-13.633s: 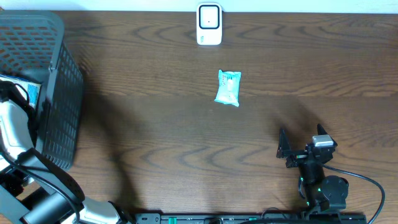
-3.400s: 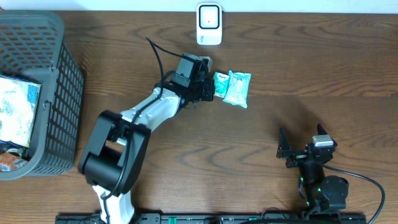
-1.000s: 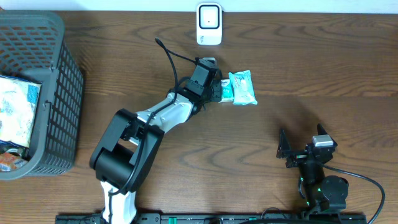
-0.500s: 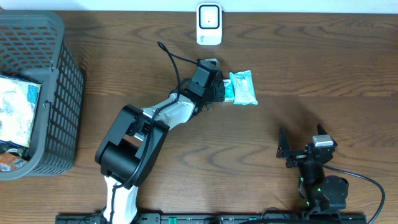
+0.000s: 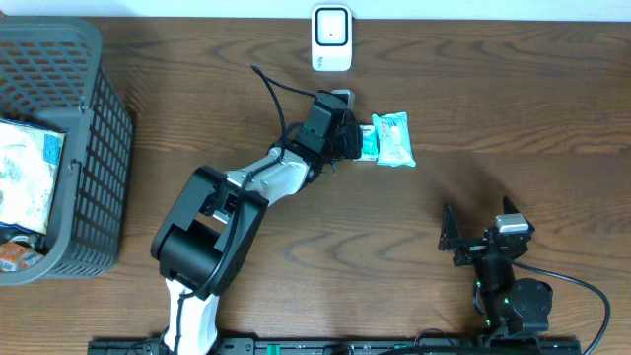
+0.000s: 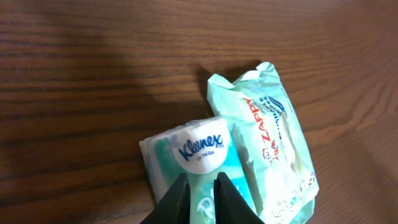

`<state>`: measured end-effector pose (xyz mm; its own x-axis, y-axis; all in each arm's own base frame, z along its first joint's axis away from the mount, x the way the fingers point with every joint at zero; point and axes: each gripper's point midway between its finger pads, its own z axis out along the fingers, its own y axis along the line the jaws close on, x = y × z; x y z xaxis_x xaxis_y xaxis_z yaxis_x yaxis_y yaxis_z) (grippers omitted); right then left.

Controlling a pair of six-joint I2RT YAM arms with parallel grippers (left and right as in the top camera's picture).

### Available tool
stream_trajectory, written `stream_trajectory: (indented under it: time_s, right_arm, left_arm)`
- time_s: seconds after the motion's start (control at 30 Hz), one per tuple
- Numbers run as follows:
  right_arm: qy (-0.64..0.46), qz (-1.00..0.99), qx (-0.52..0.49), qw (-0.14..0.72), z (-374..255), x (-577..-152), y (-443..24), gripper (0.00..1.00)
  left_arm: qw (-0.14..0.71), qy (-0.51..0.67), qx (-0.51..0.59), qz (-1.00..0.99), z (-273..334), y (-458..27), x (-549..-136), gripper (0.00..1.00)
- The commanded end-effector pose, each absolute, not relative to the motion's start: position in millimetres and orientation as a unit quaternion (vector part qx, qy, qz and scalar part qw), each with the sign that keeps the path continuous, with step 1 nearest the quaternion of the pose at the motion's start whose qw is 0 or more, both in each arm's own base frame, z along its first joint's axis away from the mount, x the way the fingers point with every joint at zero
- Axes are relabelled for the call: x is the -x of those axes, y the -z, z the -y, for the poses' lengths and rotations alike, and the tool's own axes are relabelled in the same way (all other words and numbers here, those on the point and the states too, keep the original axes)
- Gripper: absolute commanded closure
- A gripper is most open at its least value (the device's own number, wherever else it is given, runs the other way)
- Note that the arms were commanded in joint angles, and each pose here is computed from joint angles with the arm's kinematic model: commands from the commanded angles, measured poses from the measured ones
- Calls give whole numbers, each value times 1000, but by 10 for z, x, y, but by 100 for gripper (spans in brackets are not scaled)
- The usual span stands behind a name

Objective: Scan the item barcode
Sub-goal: 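Push the tissue pack with the left gripper toward the wipes pack, then lift the left gripper away and move it back into the grey basket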

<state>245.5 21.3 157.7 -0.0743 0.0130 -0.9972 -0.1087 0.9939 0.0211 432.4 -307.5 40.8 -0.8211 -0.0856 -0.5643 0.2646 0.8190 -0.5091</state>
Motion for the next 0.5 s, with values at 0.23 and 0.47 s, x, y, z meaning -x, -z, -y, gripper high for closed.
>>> stream_trajectory:
  time_s: [0.23, 0.47]
  right_arm:
    - [-52, -732, 36, 679, -244, -2450, -1571, 1]
    - [-52, -732, 36, 679, -244, -2450, -1571, 1]
  left_arm:
    - [311, 305, -45, -899, 3006, -549, -4439, 66]
    - [363, 334, -77, -867, 2930, -1250, -4488, 51]
